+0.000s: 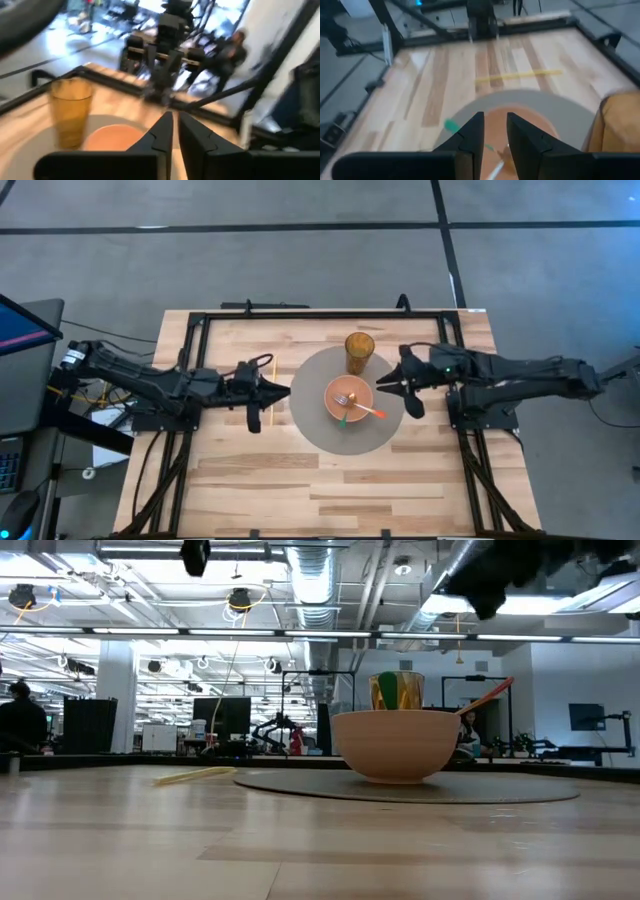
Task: Pick & Place Utensil
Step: Put the yellow straw into the brown cup on the gray mat
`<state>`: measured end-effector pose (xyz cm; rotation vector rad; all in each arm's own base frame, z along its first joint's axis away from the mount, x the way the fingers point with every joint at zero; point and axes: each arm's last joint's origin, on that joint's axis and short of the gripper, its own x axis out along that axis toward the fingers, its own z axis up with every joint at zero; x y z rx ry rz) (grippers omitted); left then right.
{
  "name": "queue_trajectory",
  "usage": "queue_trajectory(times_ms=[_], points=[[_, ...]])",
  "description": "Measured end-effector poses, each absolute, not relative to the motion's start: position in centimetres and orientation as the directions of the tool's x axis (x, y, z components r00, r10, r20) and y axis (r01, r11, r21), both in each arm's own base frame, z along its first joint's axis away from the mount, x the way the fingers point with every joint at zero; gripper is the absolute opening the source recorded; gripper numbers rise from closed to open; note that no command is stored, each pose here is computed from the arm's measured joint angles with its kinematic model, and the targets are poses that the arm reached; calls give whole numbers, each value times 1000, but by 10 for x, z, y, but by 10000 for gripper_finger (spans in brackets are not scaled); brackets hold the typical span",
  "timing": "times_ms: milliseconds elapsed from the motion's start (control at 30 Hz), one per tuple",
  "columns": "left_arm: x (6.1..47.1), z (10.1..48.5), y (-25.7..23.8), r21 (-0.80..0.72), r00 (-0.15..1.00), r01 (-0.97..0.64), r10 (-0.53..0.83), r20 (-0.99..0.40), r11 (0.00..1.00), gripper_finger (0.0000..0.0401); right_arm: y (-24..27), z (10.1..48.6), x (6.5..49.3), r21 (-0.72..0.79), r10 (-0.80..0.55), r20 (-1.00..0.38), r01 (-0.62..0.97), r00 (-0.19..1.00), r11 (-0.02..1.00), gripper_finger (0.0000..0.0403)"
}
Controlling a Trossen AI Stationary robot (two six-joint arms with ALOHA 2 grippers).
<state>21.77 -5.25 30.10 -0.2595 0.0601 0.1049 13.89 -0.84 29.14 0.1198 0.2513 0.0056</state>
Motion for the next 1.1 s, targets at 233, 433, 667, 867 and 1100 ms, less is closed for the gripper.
queue_trajectory(times_ms=[233,433,667,867,1100], points=[[214,301,-42,-187,883,-353,261,-390,917,10,-10,275,138,123,13,-291,23,957,992,77],[212,266,-41,-165,711,-499,292,-640,851,24,-11,279,137,123,6,-278,30,960,992,77],[228,243,-30,-74,597,-613,401,-695,787,65,-11,277,138,124,9,-294,29,956,992,77],[241,224,15,-58,464,-743,451,-763,667,110,-11,277,138,124,9,-294,29,956,992,77],[251,186,63,83,251,-820,487,-837,566,134,-11,277,138,124,10,-294,28,956,992,77]])
